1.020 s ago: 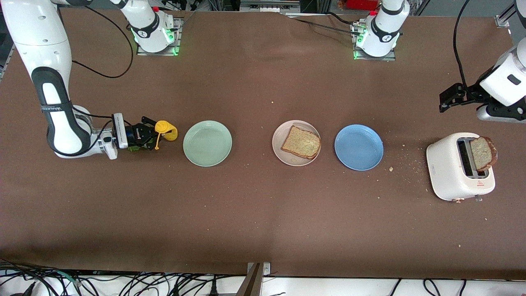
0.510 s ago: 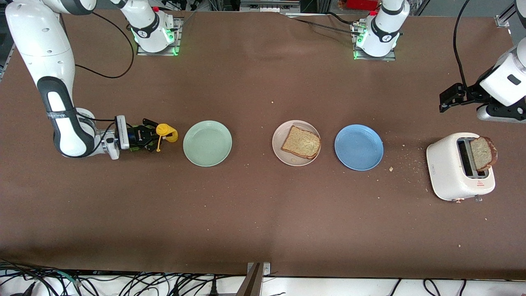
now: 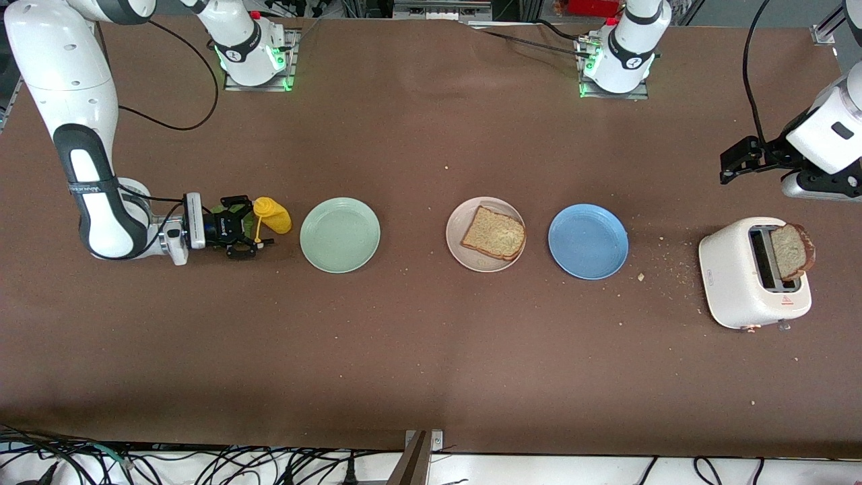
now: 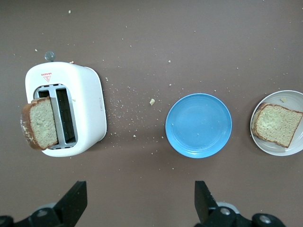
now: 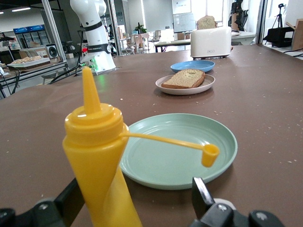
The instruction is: Make sandwich in beige plate with both arms
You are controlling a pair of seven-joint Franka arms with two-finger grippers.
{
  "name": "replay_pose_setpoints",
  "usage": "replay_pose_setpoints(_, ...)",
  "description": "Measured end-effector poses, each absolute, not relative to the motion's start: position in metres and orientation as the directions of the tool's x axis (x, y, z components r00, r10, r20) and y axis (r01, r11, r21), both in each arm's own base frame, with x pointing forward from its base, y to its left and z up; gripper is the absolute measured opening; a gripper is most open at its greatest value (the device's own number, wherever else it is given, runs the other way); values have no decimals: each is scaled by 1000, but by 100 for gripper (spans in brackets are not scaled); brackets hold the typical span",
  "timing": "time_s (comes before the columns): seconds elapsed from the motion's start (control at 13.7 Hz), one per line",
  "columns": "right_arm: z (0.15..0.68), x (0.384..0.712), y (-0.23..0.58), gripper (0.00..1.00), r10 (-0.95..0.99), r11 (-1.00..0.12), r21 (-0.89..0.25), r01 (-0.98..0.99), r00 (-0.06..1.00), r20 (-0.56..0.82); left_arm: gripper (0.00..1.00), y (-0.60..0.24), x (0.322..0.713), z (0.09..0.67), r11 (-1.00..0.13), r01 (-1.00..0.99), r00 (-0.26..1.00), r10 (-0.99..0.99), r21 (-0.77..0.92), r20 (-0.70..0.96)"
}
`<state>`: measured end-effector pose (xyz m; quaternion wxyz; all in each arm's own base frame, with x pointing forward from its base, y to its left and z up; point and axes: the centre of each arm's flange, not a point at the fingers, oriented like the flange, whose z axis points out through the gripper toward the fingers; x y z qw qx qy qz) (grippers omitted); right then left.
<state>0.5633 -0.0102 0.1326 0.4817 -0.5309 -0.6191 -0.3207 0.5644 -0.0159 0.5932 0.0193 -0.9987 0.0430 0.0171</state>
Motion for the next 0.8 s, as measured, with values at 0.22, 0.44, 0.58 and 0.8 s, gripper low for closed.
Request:
replay_pose_setpoints(0.22,165,591,-22,100,496,265,-212,941,55,867,100,-16,564,593,-996,-87,996,-85,-37,-36)
replay_pose_setpoints(0.44,216,616,-35,100,661,199,-335,921,127,739,100,-16,564,593,-996,-87,996,-85,-37,-36)
replay_pose_setpoints(0.58,247,623,-48,100,785,91,-430,898,200,586,100,-16,564,593,-996,-87,996,-85,-37,-36)
replay_pose_setpoints(0.8,279,630,-61,100,894,-151,-486,861,328,304,100,-16,564,593,-996,-87,996,-85,-37,-36)
